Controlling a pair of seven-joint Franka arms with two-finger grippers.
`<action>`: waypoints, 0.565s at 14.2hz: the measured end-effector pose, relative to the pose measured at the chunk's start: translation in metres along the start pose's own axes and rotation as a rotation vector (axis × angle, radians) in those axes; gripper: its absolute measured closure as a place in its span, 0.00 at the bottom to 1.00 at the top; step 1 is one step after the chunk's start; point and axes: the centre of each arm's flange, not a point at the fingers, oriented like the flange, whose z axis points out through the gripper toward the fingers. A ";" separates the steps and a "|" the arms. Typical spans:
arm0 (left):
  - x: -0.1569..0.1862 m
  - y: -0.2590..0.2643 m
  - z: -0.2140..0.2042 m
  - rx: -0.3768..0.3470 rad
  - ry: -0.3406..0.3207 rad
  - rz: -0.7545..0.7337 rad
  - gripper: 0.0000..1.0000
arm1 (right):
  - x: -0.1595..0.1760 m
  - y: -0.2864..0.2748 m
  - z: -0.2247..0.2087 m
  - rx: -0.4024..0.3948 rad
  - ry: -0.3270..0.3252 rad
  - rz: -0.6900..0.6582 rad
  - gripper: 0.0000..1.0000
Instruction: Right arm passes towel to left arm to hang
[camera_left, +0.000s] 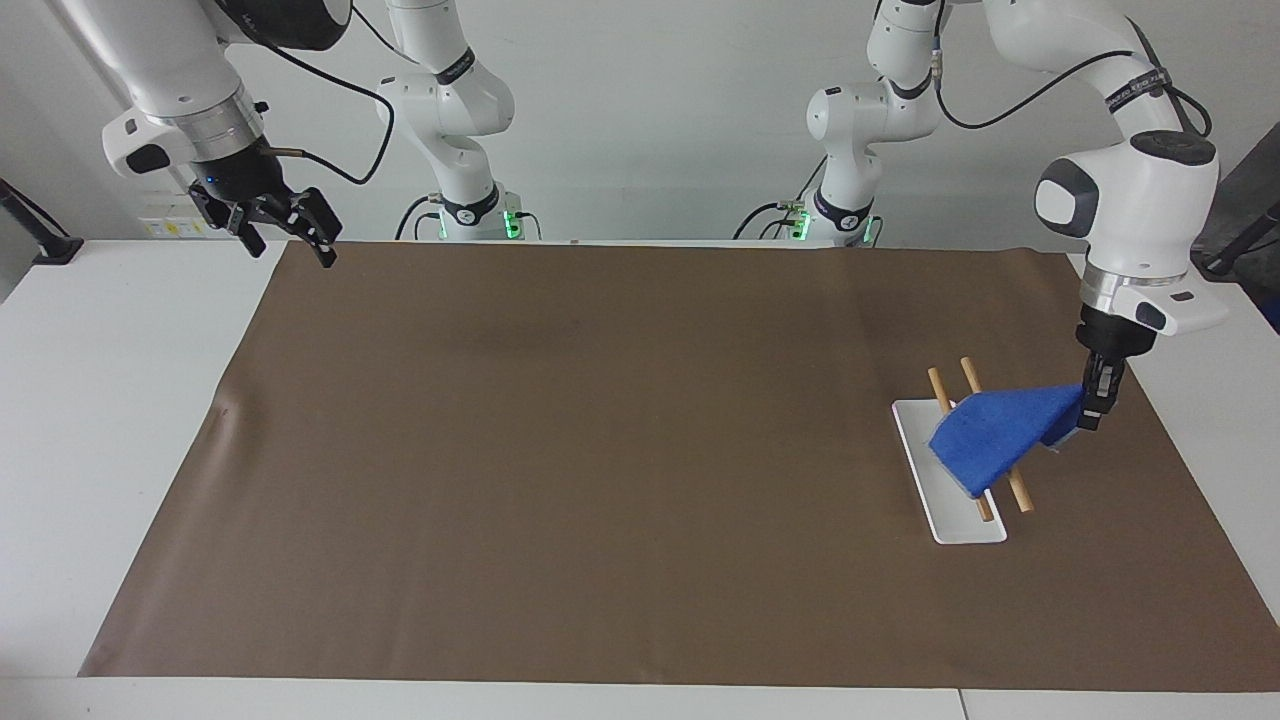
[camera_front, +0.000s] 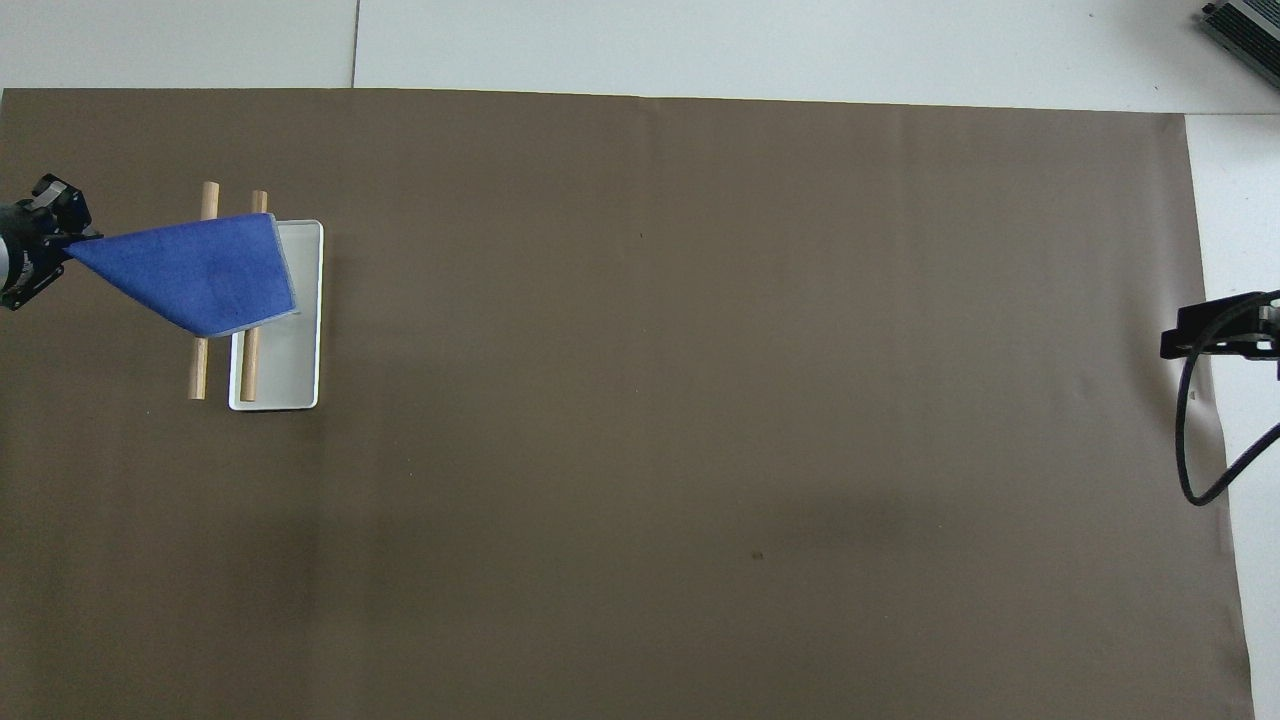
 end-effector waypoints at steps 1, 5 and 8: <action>-0.002 -0.001 0.004 0.005 -0.005 -0.003 0.97 | -0.001 0.002 -0.001 0.000 0.002 0.003 0.00; -0.008 0.004 0.015 -0.003 -0.005 -0.032 0.97 | -0.002 -0.002 -0.003 0.000 0.006 -0.004 0.00; -0.011 0.007 0.019 -0.009 -0.005 -0.051 0.97 | -0.003 -0.015 -0.004 -0.011 0.011 -0.030 0.00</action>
